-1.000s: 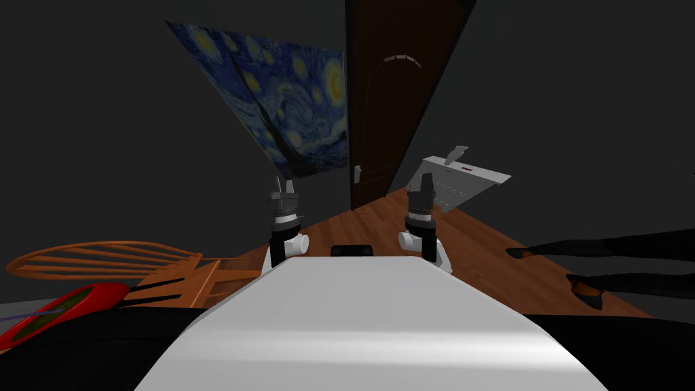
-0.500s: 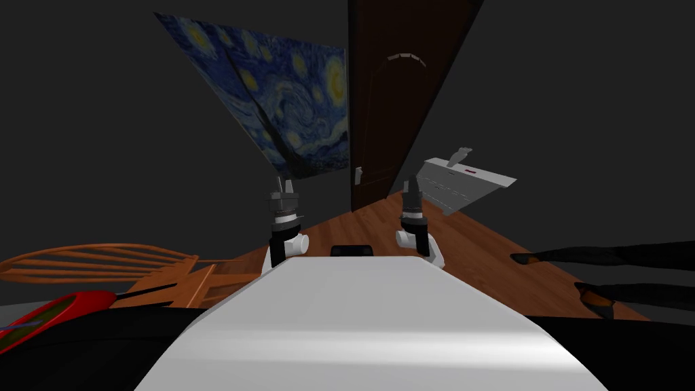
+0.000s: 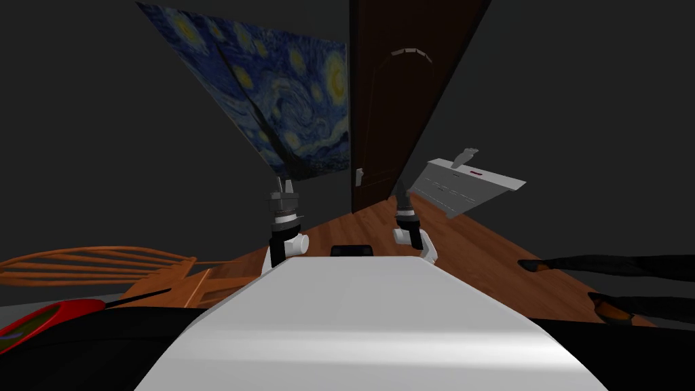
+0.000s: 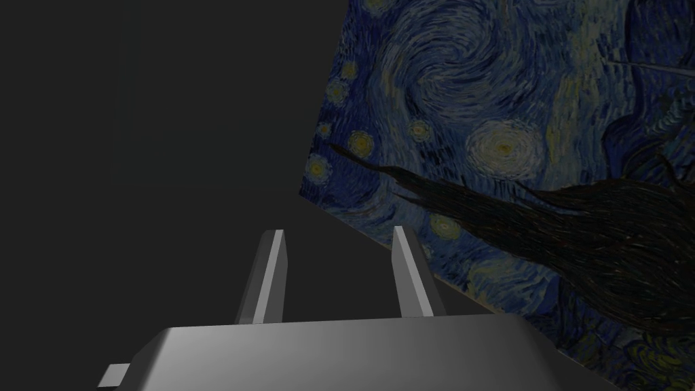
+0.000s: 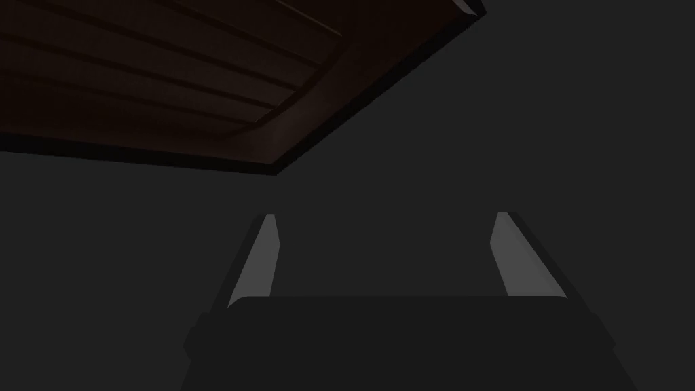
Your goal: Pull the door open
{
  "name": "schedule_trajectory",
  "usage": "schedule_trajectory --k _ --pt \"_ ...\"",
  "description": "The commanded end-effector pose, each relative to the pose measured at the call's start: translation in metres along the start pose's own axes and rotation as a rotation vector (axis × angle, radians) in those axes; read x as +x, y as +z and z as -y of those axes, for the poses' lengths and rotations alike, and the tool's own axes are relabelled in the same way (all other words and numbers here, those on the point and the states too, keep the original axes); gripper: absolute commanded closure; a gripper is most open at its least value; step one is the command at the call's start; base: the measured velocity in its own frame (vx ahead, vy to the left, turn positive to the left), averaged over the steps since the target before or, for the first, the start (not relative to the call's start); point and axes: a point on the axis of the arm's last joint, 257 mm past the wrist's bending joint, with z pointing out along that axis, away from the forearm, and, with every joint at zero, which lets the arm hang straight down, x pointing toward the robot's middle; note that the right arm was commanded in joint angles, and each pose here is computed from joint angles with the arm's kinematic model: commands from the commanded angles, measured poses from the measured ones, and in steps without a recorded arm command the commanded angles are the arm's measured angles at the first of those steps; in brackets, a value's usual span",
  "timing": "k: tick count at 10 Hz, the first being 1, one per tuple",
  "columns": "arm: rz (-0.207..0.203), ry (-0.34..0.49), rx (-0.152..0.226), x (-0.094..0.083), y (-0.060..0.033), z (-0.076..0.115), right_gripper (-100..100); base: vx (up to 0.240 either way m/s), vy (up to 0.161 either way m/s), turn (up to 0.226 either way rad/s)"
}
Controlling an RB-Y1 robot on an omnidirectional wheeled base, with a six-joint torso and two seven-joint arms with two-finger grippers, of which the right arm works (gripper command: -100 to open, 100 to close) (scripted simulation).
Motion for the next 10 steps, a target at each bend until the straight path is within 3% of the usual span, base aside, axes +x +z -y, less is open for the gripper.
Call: schedule_trajectory --k 1,3,6,10 --pt "-0.014 -0.016 0.009 0.007 -0.0017 0.007 -100 0.047 -0.006 0.015" --pt "-0.061 -0.077 0.025 0.026 0.0002 0.023 -100 0.062 -0.006 0.029" --pt "-0.091 -0.108 0.042 0.038 -0.0013 0.036 -100 0.053 -0.009 0.018" --pt "-0.176 -0.208 0.070 0.068 -0.0028 0.064 -100 0.065 -0.010 0.024"
